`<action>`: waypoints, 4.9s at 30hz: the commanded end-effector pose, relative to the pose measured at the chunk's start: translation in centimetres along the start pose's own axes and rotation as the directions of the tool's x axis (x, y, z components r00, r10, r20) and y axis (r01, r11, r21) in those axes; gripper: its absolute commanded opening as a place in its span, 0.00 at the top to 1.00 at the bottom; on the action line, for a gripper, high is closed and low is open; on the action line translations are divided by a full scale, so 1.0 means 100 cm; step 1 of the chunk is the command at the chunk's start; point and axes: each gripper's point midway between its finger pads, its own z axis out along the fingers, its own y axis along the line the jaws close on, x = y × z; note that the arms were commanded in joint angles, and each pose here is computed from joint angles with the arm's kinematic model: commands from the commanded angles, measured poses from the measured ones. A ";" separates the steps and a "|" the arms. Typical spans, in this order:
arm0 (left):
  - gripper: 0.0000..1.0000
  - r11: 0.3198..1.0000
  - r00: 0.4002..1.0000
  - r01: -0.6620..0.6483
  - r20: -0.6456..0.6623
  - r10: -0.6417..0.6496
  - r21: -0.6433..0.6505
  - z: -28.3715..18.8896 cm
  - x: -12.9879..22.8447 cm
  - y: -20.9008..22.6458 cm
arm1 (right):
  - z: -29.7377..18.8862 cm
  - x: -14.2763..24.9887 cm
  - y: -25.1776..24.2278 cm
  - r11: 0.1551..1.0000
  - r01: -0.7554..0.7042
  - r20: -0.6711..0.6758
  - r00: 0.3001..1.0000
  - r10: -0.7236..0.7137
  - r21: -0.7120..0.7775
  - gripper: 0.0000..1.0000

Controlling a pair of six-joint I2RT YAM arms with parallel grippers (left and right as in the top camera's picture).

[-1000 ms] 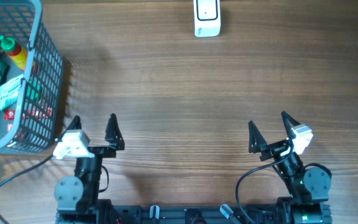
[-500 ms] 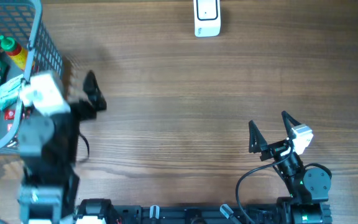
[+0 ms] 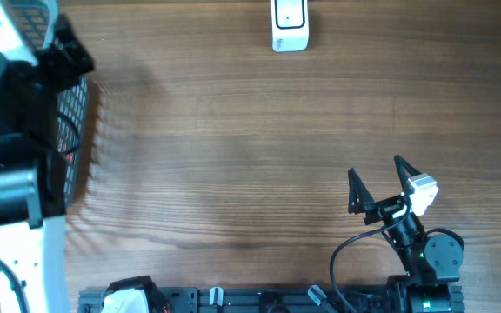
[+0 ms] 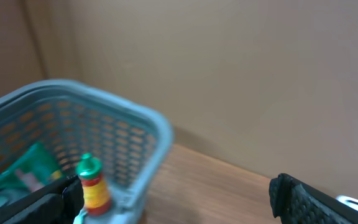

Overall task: Scan the item barcode
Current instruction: 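Reach the left gripper into the basket and grasp the green-lidded jar, then lift the green-lidded jar out and place it on the table center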

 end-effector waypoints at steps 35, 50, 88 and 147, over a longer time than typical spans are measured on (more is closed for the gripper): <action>0.00 0.693 0.643 0.530 -0.301 -0.704 -0.489 0.097 0.175 0.227 | 0.000 -0.002 0.000 1.000 0.012 0.009 1.000 -0.012 0.004 0.00; 0.00 0.569 0.309 0.564 -0.487 -0.817 -0.598 0.117 0.224 0.207 | 0.000 -0.002 0.000 1.000 0.012 0.009 1.000 -0.012 0.004 0.00; 0.39 0.571 0.105 0.440 -0.592 -0.799 -0.693 0.125 0.310 0.180 | 0.000 -0.002 0.000 1.000 0.012 0.009 1.000 -0.012 0.004 0.00; 0.37 0.948 0.270 -0.093 -0.908 0.320 0.306 -0.020 0.278 -0.205 | 0.000 -0.002 0.000 1.000 0.012 0.009 1.000 -0.012 0.004 0.00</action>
